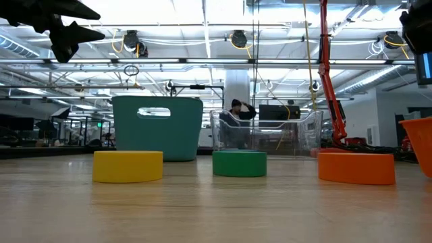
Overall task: Pick and place Stapler, Stapler remover, tape
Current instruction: Put the orange tape into the transparent bin
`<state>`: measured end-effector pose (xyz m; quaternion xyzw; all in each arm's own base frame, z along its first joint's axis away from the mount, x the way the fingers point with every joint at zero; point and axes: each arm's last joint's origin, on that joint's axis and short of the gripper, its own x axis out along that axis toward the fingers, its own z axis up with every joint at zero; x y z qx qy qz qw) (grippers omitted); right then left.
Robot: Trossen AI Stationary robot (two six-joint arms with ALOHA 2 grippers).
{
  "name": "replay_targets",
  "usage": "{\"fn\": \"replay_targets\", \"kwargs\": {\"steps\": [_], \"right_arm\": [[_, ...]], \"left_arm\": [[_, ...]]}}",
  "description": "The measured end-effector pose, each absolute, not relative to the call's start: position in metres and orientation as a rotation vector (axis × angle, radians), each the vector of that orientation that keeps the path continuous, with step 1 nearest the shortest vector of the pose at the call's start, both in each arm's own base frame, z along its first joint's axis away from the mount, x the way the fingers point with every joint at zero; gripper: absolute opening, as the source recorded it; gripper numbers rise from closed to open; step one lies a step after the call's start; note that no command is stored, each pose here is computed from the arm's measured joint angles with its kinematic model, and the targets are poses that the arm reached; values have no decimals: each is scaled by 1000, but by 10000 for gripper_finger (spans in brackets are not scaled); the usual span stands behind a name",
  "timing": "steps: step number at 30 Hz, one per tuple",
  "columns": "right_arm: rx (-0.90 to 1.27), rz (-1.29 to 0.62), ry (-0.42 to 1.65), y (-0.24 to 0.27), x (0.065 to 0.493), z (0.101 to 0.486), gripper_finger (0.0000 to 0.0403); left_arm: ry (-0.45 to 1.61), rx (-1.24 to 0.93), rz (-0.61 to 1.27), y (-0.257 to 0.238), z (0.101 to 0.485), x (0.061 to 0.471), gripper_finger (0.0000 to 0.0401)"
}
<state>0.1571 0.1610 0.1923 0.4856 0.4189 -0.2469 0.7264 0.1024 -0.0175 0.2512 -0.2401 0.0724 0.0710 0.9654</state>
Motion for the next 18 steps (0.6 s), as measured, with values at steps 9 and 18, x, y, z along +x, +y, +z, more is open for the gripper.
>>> {"fn": "replay_targets", "kwargs": {"steps": [9, 18], "right_arm": [[967, -167, 499, 166, 189, 235, 71], [639, 47, 416, 127, 231, 251, 41]], "left_arm": [[149, -465, 140, -18, 251, 102, 179], [149, -465, 140, -18, 251, 102, 179]]}}
